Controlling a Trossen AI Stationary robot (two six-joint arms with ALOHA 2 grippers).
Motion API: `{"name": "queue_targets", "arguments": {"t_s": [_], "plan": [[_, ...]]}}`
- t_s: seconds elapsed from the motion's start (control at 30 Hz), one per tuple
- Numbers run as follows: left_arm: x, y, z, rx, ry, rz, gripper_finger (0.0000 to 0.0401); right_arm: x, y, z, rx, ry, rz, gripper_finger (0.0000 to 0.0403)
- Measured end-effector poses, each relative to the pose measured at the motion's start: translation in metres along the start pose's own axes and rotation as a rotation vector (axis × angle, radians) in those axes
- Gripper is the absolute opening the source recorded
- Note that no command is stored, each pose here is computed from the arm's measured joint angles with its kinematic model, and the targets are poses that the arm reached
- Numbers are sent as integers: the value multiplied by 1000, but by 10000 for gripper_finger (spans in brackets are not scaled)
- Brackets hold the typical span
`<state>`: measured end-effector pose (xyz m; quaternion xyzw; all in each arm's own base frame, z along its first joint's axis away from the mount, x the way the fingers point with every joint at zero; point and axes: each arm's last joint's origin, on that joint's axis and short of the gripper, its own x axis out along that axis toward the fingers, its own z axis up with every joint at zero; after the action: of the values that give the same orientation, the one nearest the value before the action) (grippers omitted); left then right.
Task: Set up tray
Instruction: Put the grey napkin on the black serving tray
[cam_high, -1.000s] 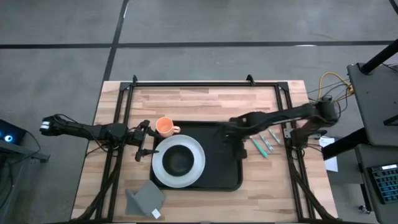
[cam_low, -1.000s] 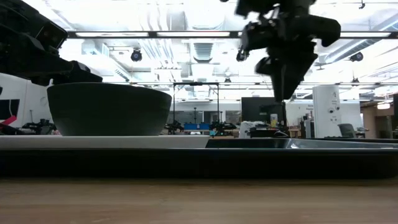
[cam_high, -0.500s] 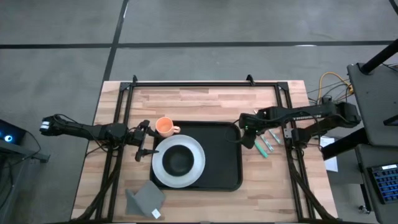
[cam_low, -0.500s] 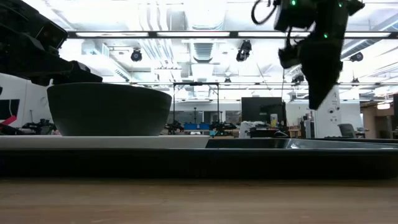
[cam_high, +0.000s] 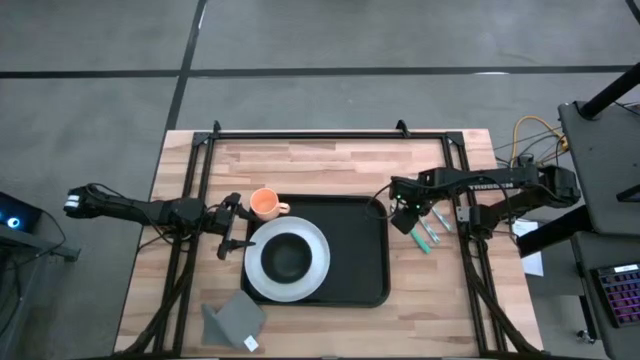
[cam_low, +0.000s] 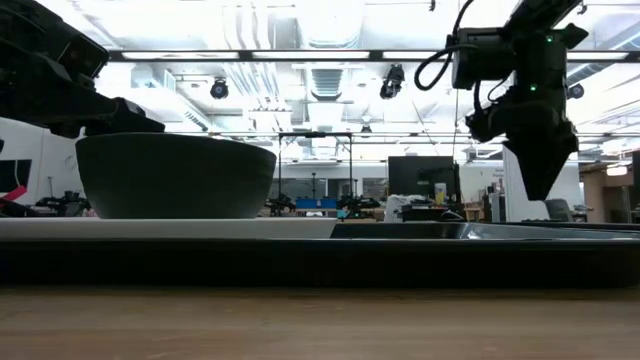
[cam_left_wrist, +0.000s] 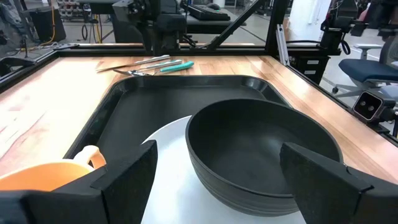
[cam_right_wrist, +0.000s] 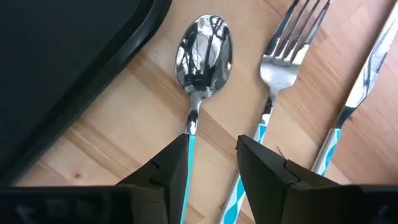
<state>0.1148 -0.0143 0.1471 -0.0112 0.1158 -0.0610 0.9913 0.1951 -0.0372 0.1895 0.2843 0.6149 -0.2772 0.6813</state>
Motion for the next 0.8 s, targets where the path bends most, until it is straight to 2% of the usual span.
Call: {"name": "queue_targets", "arguments": {"t_s": [0.2,0.3,0.57,0.67,0.8], "plan": [[0,0,0,0,0,0,315,1,1,1,-1,-16,3,123],[0,0,0,0,0,0,315,0,8,5,-31,-63,76,123],[0,0,0,0,0,-1,315,-16,47,18,-281,-326,318,122],[0,0,0,0,0,0,315,-26,56,20,-342,-375,348,120],[0,0,0,0,0,0,315,-32,58,23,-386,-430,307,120]]}}
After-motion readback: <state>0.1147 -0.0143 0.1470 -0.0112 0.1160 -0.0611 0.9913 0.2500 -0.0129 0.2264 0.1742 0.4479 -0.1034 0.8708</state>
